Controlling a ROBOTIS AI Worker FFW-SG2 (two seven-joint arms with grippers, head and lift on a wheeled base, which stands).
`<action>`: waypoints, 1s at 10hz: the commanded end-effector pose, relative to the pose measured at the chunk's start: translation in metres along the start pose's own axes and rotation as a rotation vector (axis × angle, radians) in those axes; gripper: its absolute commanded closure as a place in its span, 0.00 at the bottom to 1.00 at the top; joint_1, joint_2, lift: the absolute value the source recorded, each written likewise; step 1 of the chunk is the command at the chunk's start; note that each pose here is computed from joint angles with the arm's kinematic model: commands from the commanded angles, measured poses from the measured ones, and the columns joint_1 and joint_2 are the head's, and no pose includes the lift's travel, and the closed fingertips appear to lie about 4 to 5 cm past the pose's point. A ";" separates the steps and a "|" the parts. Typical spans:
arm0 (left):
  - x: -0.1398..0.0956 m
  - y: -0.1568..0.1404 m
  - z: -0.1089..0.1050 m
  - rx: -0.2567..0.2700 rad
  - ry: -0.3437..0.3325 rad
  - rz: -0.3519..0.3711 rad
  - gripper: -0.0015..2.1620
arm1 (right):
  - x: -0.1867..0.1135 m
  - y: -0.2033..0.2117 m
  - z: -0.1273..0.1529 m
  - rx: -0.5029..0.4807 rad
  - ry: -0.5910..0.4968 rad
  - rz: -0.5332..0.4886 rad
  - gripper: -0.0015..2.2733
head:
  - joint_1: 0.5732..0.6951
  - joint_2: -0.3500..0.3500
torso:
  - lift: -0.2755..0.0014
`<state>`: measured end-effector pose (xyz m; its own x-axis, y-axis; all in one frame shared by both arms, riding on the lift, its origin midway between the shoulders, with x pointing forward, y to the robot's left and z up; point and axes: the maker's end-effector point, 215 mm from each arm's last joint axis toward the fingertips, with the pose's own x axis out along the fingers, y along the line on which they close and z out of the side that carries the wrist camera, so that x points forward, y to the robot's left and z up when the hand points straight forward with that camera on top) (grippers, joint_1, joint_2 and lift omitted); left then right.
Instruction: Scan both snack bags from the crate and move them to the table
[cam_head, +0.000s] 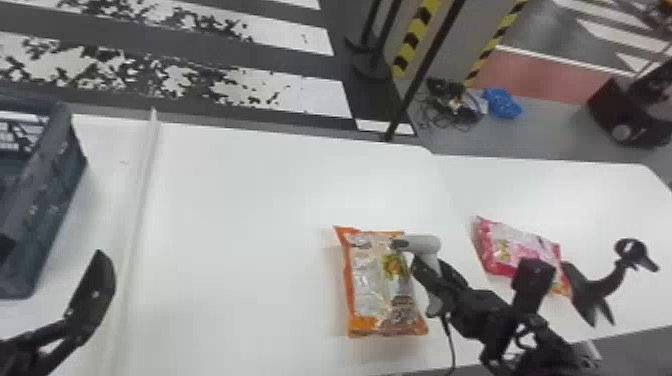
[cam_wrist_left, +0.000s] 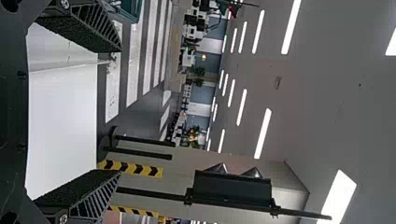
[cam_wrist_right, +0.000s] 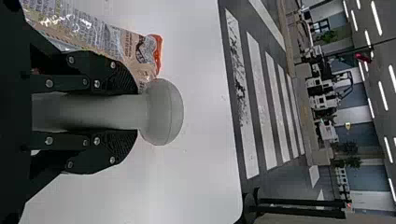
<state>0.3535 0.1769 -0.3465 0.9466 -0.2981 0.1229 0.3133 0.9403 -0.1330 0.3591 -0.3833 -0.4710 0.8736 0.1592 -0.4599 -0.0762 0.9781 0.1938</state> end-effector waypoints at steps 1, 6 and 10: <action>0.000 0.000 0.000 0.001 0.000 -0.001 0.03 | 0.002 0.006 -0.007 0.003 0.022 0.009 0.99 | 1.00 0.03 | 0.68; -0.002 0.000 -0.001 0.002 0.002 -0.002 0.03 | 0.011 0.004 -0.022 -0.010 0.067 -0.001 0.99 | 1.00 0.06 | 0.68; -0.005 -0.002 0.002 0.003 -0.003 -0.005 0.03 | -0.006 -0.033 0.018 -0.001 0.004 -0.062 0.99 | 1.00 0.03 | 0.68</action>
<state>0.3490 0.1771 -0.3450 0.9450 -0.3019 0.1258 0.3174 0.9394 -0.1294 0.3630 -0.4099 -0.4635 0.8713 0.1135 -0.4774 -0.0352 0.9848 0.1698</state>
